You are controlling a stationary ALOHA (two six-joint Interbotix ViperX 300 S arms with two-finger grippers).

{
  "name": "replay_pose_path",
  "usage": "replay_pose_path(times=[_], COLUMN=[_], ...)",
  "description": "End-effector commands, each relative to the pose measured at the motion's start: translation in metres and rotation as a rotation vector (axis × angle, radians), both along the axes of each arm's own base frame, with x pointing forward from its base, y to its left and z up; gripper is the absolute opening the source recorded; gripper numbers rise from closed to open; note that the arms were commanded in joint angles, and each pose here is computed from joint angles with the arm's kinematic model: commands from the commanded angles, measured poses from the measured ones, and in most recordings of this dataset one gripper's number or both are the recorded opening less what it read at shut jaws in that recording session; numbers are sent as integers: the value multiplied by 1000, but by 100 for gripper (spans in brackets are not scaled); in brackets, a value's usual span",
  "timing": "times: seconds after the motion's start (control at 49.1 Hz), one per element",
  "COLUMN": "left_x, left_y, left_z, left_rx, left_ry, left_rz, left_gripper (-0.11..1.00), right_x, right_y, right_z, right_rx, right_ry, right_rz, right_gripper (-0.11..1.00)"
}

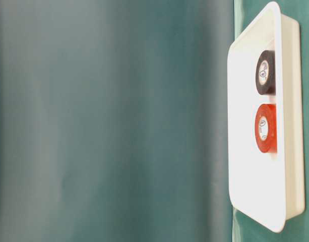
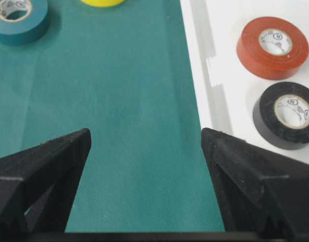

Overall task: Pick up the tape from a random location and place it into the white case.
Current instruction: 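Move the left gripper down toward the blue tape roll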

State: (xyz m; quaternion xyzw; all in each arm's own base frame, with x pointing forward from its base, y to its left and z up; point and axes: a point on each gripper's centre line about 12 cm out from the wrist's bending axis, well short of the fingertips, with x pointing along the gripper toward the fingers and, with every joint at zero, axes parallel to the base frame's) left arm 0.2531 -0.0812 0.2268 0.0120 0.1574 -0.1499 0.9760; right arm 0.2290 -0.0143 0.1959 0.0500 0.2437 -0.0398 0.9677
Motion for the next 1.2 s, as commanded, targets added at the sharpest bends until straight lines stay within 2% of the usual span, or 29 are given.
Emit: replay_pose_path(times=[0.0,0.346,0.529,0.936,1.181], left_x=[22,95,124,173,187], left_y=[-9,-34,-43,-62,-67], left_z=[14,25,36,48,52], left_rx=[-5,31,41,42,53], left_ry=[-26,-28,-44,-30,7], left_rz=[-9,-20,-25,-30,-33], left_gripper=[93,93,93,93,93], right_x=[5,5,5,5,5], right_y=[-1,-1,0,-1,0], right_z=[9,9,9,9,9], right_rx=[-2,-8,-19,-31,-31], right_ry=[-29,-23,-22,-21,-21], right_rz=[-1,2,9,14,16], right_gripper=[86,86,86,86,86])
